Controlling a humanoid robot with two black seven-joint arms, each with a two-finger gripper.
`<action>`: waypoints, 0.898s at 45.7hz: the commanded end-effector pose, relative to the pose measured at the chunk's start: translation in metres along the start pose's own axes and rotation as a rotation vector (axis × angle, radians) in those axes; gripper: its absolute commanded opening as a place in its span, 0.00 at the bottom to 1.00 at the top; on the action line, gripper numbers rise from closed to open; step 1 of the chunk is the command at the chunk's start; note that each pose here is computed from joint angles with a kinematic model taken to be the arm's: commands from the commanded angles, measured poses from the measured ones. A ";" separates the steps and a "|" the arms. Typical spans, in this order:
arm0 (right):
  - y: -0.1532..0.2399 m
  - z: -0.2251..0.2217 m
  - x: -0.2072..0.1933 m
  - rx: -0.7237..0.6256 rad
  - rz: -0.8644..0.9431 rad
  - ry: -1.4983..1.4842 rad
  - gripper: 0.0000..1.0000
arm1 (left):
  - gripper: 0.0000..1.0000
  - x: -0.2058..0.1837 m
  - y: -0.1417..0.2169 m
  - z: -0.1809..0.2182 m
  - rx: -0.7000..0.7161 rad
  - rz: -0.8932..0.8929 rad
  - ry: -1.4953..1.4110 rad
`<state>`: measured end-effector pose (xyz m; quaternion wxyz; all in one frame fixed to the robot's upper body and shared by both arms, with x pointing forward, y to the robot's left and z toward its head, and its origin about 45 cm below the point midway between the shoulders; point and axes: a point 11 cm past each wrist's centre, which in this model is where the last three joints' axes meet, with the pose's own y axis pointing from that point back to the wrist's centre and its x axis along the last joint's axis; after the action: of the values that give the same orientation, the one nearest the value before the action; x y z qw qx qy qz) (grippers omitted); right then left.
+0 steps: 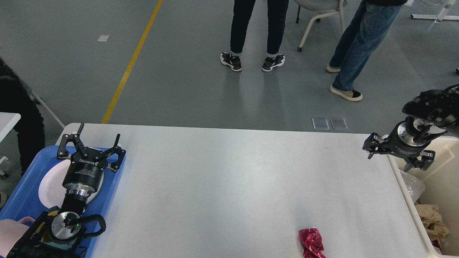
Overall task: Tidy desktop
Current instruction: 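Release the cup into the bin and raise the right gripper, then lower the right gripper onto the pink-red crumpled can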
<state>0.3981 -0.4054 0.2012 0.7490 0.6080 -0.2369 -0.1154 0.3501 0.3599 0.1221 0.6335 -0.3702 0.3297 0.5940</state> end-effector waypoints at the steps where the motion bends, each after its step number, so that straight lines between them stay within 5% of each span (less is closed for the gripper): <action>1: 0.061 -0.039 -0.019 0.065 -0.072 0.133 1.00 | 0.96 0.000 0.000 0.000 0.000 -0.001 0.000; 21: 0.212 -0.063 -0.112 0.117 -0.264 0.548 1.00 | 0.97 0.000 0.000 0.000 0.000 -0.001 0.000; 41: 0.182 -0.051 -0.112 0.107 -0.281 0.480 1.00 | 0.97 0.000 0.000 0.000 0.000 0.000 0.000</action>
<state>0.3094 -0.2628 0.3599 0.7325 0.6791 0.0228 -0.0417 0.3501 0.3599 0.1222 0.6337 -0.3703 0.3296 0.5939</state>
